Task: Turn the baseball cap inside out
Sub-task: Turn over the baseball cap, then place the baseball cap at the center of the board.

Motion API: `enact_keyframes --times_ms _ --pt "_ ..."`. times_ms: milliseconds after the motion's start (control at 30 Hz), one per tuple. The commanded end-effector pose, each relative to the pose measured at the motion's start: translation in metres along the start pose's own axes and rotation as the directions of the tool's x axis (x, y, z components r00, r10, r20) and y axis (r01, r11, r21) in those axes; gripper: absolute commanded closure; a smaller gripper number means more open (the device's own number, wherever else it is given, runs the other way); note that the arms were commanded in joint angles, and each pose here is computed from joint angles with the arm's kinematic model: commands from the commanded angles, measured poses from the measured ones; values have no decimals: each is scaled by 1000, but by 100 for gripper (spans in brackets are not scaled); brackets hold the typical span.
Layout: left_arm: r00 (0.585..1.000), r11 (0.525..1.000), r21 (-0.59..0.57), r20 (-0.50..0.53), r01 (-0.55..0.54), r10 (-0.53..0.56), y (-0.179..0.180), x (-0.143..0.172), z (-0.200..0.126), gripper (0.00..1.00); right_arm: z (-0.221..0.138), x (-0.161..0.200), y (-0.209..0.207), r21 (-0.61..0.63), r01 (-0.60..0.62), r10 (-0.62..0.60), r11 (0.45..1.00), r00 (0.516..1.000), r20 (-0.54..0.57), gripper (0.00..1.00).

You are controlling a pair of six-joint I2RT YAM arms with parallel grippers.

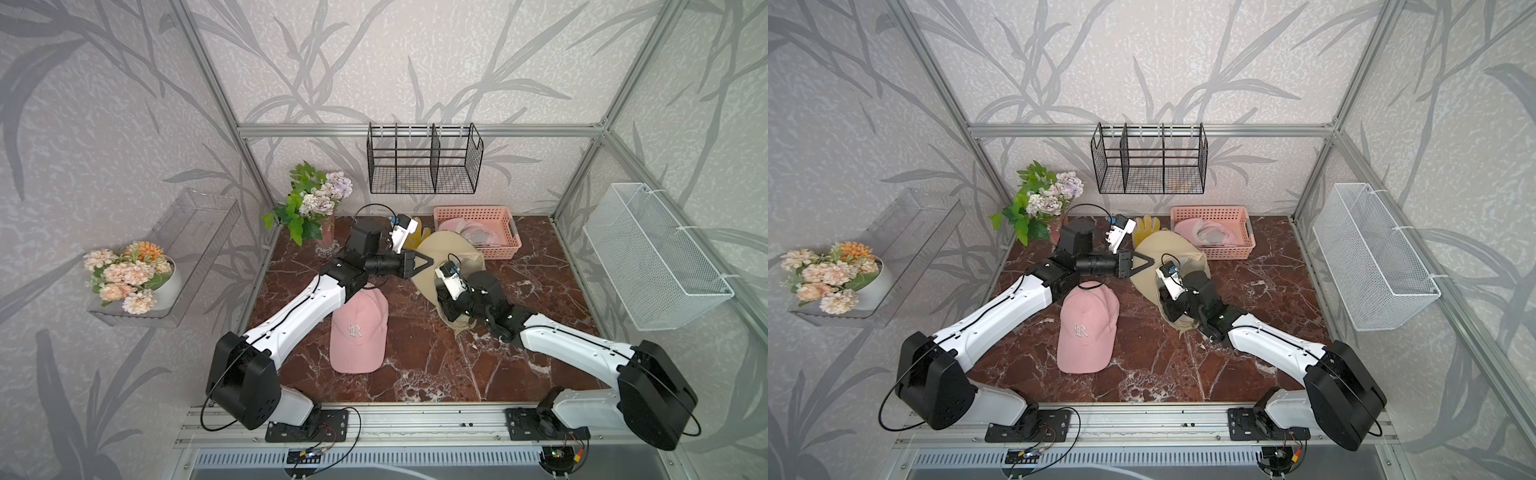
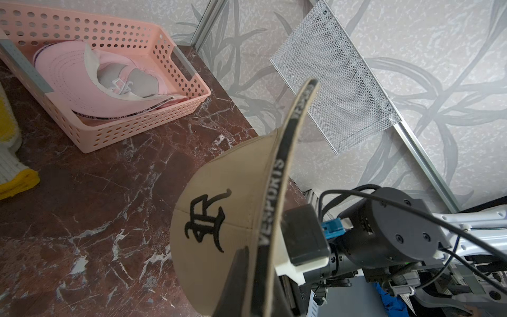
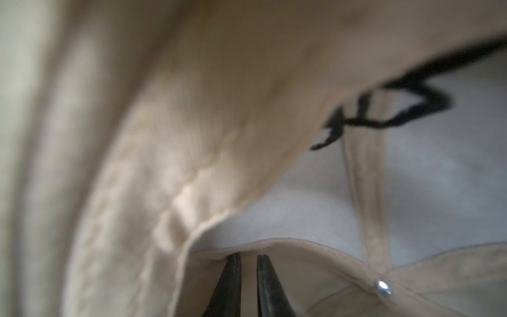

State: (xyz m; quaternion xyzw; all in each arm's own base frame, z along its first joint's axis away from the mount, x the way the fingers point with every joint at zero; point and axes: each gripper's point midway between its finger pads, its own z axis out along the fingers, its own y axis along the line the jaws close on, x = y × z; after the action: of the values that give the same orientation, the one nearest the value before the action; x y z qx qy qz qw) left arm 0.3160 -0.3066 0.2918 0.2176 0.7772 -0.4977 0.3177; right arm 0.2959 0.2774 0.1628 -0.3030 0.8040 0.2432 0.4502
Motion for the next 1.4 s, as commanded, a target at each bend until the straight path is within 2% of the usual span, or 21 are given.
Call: enact_keyframes --times_ms 0,167,233,300,367,467,533,633,733,800,900,967,1033,1100,1200,1367 --pt "999 999 27 29 -39 38 -8 -8 -1 97 -5 -3 5 -25 -4 4 1000 1000 0 81" --pt "996 997 -21 31 -77 78 -1 -11 0 97 -30 -27 -21 141 -28 16 990 996 87 65" --pt "992 992 -48 42 -115 117 2 -15 -1 98 -44 -38 -25 160 -57 37 985 991 128 62" --pt "982 981 -113 83 -159 169 10 -25 -3 98 -59 -49 -23 128 -81 58 989 983 172 55" --pt "963 958 -192 126 -214 240 18 -36 -7 100 -70 -54 -26 101 -126 103 987 973 205 50" --pt "913 887 -325 129 -329 387 30 -45 -10 100 -90 -60 -46 94 -279 247 956 935 255 45" --pt "869 830 -365 96 -422 485 30 -46 -9 100 -100 -60 -57 84 -377 344 922 900 269 43" --pt "768 718 -376 25 -586 640 23 -37 -3 100 -115 -60 -75 61 -541 506 839 816 279 41" --pt "638 584 -372 -28 -722 770 16 -25 0 99 -123 -52 -91 59 -706 668 706 691 278 41" --pt "562 511 -379 -32 -772 826 11 -19 -2 100 -127 -42 -102 53 -821 781 568 558 281 41" --pt "446 400 -385 -34 -832 894 2 -11 -7 100 -126 -28 -112 4 -921 888 391 378 262 42" --pt "373 321 -397 -59 -860 926 0 -4 -8 100 -123 -28 -113 -65 -950 928 306 282 243 44" --pt "305 247 -399 -88 -883 948 -2 3 -7 100 -119 -33 -109 -145 -952 948 269 235 215 45" --pt "247 182 -401 -117 -898 962 -2 9 -6 100 -113 -34 -106 -172 -959 965 223 193 175 47" --pt "203 136 -411 -124 -902 971 -5 13 -5 100 -105 -37 -104 -195 -962 978 192 170 125 49" --pt "131 70 -391 -130 -918 983 -13 24 2 100 -97 -39 -104 -216 -961 983 173 155 99 51"
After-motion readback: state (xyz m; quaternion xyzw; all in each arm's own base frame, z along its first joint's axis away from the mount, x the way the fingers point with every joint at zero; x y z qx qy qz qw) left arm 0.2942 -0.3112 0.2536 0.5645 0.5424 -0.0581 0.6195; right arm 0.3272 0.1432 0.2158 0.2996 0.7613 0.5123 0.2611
